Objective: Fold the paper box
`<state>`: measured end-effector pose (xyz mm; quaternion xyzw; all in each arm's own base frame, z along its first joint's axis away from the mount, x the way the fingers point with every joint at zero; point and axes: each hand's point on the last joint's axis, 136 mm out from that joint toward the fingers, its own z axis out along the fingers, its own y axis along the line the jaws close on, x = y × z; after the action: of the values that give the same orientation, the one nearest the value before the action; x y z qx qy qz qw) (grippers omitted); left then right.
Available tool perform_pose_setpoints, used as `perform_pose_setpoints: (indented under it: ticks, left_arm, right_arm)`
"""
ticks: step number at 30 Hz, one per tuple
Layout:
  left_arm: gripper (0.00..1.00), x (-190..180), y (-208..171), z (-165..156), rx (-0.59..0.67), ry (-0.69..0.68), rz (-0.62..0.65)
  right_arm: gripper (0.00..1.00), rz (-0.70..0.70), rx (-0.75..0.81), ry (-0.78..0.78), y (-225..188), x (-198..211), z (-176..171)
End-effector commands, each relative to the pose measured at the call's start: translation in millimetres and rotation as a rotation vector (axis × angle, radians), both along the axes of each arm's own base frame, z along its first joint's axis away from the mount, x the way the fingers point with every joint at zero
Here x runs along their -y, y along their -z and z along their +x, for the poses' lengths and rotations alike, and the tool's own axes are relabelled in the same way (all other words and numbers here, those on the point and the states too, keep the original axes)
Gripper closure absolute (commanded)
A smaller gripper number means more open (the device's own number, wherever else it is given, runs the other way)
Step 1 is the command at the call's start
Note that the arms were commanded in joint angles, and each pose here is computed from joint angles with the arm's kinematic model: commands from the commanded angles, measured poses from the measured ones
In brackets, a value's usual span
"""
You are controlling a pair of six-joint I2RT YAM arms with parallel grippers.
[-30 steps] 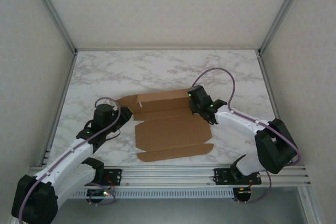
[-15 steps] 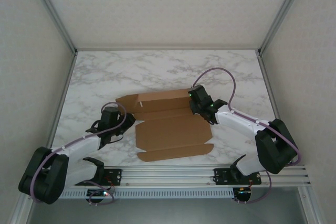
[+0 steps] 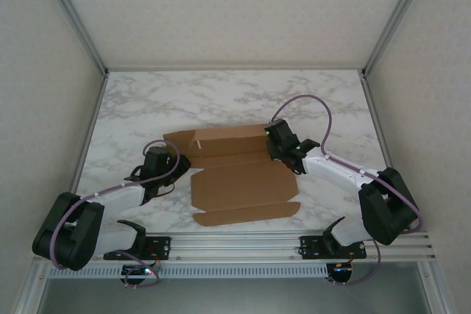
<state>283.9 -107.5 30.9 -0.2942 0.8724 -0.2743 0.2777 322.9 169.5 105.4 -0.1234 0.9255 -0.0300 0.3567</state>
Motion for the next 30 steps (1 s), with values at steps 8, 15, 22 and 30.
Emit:
perform_pose_setpoints:
  ticks: [8,15,22,30]
  left_arm:
    - [0.50,23,-20,9,0.092,0.127,-0.041]
    - [0.50,17,-20,15,0.095,0.080,-0.029]
    - [0.52,-6,-62,10,0.194,-0.026,-0.022]
    - [0.67,-1,-82,-18,0.204,-0.011,-0.002]
  right_arm:
    - [1.00,0.005,-0.019,-0.021,0,-1,-6]
    - [1.00,-0.007,-0.018,-0.022,-3,0,-6]
    - [1.00,-0.022,-0.017,-0.012,-4,3,-5]
    - [1.00,-0.018,-0.023,-0.010,-1,0,-3]
